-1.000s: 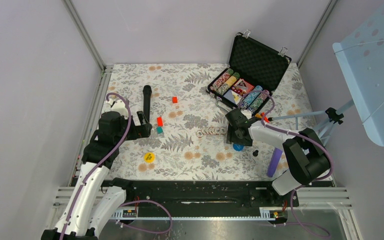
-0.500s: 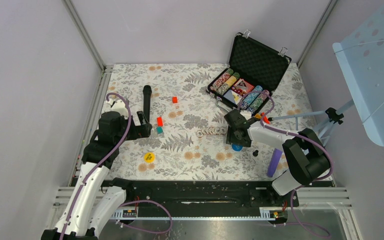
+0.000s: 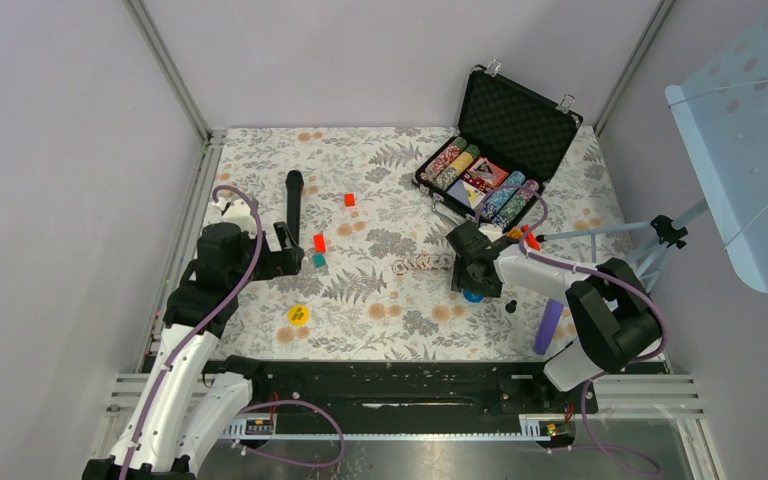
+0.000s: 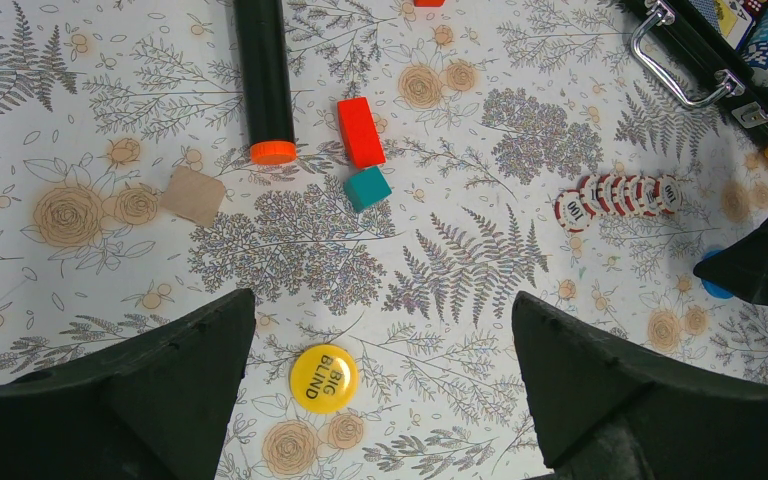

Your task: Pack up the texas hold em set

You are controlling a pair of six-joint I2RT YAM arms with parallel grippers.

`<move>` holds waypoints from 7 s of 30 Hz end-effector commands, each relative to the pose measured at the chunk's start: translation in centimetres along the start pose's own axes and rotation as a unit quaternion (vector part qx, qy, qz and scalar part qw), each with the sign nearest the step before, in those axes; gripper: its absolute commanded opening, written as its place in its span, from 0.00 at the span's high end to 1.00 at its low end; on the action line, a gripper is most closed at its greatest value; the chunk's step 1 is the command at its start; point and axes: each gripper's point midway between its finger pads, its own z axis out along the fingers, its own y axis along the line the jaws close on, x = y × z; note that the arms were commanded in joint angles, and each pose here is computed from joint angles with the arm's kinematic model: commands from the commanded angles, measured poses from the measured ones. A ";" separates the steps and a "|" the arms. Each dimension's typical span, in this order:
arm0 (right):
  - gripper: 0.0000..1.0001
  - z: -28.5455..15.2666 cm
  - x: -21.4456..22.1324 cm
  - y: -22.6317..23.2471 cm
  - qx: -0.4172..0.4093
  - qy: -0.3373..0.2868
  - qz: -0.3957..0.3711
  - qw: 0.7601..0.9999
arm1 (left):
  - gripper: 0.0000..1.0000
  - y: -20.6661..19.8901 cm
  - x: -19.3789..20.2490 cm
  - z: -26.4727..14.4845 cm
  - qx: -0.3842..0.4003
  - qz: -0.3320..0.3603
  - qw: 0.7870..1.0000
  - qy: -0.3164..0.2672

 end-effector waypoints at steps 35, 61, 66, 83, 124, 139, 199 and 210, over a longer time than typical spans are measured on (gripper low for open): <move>0.46 -1.8 -4.2 -1.0 0.068 -0.034 -0.022 0.997 | 0.01 -0.6 -0.5 0.1 0.017 0.008 1.000 -0.012; 0.47 -1.4 -27.8 1.7 0.031 -0.112 -0.002 0.993 | 0.01 -0.6 -0.4 0.4 0.016 0.007 1.000 -0.006; 0.47 0.5 -29.3 2.5 0.022 -0.104 -0.012 0.994 | 0.01 -0.6 -0.2 0.5 0.017 0.007 1.000 -0.003; 0.25 1.8 -29.3 3.5 0.011 -0.077 -0.024 0.997 | 0.01 -0.3 -0.3 0.5 0.007 0.005 1.000 -0.004; 0.23 -11.2 -5.6 4.3 -0.209 -0.093 -0.045 0.973 | 0.06 5.0 12.0 5.7 -0.238 -0.192 0.947 0.100; 0.23 -10.1 -4.7 4.3 -0.204 -0.077 -0.053 0.974 | 0.08 5.6 15.9 7.3 -0.259 -0.162 0.941 0.147; 0.23 -9.1 -3.5 3.8 -0.197 -0.059 -0.054 0.977 | 0.56 1.0 17.8 6.3 -0.245 -0.044 0.947 0.205; 0.23 -9.2 -3.5 3.8 -0.199 -0.059 -0.053 0.977 | 0.38 1.2 18.9 5.4 -0.245 -0.042 0.943 0.222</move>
